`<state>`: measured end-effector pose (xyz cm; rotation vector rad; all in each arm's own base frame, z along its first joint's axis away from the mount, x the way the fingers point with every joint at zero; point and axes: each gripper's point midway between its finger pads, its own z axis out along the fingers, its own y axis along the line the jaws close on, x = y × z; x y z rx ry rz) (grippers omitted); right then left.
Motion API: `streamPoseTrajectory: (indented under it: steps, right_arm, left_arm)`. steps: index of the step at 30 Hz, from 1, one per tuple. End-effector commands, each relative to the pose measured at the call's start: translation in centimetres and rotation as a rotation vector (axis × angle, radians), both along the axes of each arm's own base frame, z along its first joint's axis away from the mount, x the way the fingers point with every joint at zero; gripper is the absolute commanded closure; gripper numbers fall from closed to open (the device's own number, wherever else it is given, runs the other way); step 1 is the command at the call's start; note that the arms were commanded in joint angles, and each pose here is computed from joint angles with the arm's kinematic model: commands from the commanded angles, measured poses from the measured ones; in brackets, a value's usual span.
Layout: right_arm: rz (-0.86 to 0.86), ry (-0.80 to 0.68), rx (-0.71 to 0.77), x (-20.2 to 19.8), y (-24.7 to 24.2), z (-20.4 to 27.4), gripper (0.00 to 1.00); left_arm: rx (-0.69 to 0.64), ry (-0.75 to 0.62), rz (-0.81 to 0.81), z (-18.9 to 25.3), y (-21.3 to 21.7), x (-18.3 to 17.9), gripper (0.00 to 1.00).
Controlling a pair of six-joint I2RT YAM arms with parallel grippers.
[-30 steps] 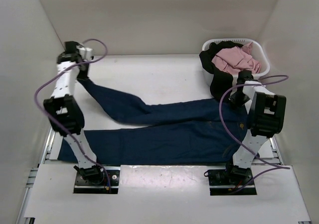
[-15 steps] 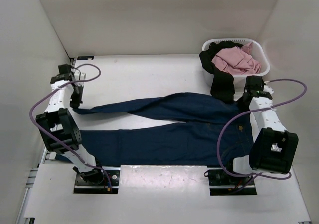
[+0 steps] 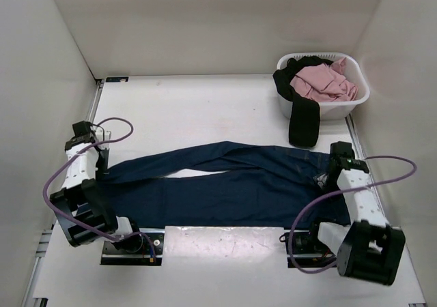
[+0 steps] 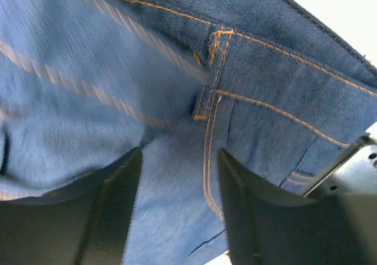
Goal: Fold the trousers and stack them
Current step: Fold the trousers
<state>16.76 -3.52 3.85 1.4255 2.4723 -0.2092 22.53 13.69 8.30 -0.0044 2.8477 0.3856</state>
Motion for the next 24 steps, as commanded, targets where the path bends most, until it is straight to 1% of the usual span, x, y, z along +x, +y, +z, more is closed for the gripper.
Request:
streamPoseTrajectory:
  steps: [1,2,3,5,7,8,9,10,11,12,14,16,20,22,24]
  right_arm:
    - [-0.041,-0.087,-0.007,-0.3,0.1,2.6,0.39]
    - [-0.041,-0.119,-0.011,0.1,0.0,3.6,0.38]
    - [-0.044,-0.190,-0.033,1.4,-0.4,5.6,0.37]
    - [-0.056,-0.239,-0.075,2.3,-1.2,7.6,0.35]
    - [-0.093,-0.278,-0.082,4.0,-1.8,9.3,0.34]
    - [-0.106,-0.292,-0.086,4.8,-2.2,9.7,0.28]
    - [-0.119,-0.294,-0.088,5.5,-2.7,9.8,0.25]
    - [-0.127,-0.268,-0.069,6.3,-2.6,9.1,0.22]
    - [-0.148,-0.299,-0.062,7.7,-3.0,9.5,0.21]
    - [-0.178,-0.269,-0.038,8.4,-3.1,8.3,0.21]
    - [-0.199,-0.298,-0.008,10.5,-3.1,8.1,0.19]
    - [-0.247,-0.244,0.025,10.9,-2.8,6.1,0.19]
    - [-0.319,-0.230,0.082,12.1,-2.8,3.8,0.19]
    - [-0.357,-0.254,0.072,12.7,-3.2,3.2,0.19]
    - [-0.385,-0.298,0.003,13.7,-5.0,3.0,0.21]
  left_arm:
    - [0.024,-0.025,0.004,0.1,0.9,-0.3,0.86]
    - [0.023,-0.025,0.004,0.1,0.9,-0.3,0.86]
    - [0.012,-0.020,0.000,-0.2,0.7,-0.5,0.86]
    - [0.003,-0.024,0.006,-0.2,0.7,-0.5,0.86]
    - [-0.005,-0.027,0.002,-0.2,0.6,-0.5,0.86]
    - [-0.005,-0.027,0.002,-0.2,0.6,-0.5,0.86]
    - [-0.001,-0.036,0.011,-0.2,0.9,-0.4,0.86]
    - [-0.006,-0.025,0.012,-0.6,0.7,-0.7,0.86]
    - [-0.020,-0.016,0.008,-1.0,0.4,-1.0,0.86]
    - [-0.024,-0.007,0.009,-1.3,0.3,-1.2,0.86]
    - [-0.033,0.013,0.009,-2.0,0.0,-1.9,0.86]
    - [-0.031,0.016,0.009,-2.2,0.2,-2.1,0.86]
    - [-0.031,0.015,0.019,-2.2,0.4,-2.2,0.86]
    - [-0.039,0.012,0.025,-2.4,0.5,-2.1,0.86]
    - [-0.039,0.012,0.025,-2.4,0.5,-2.1,0.86]
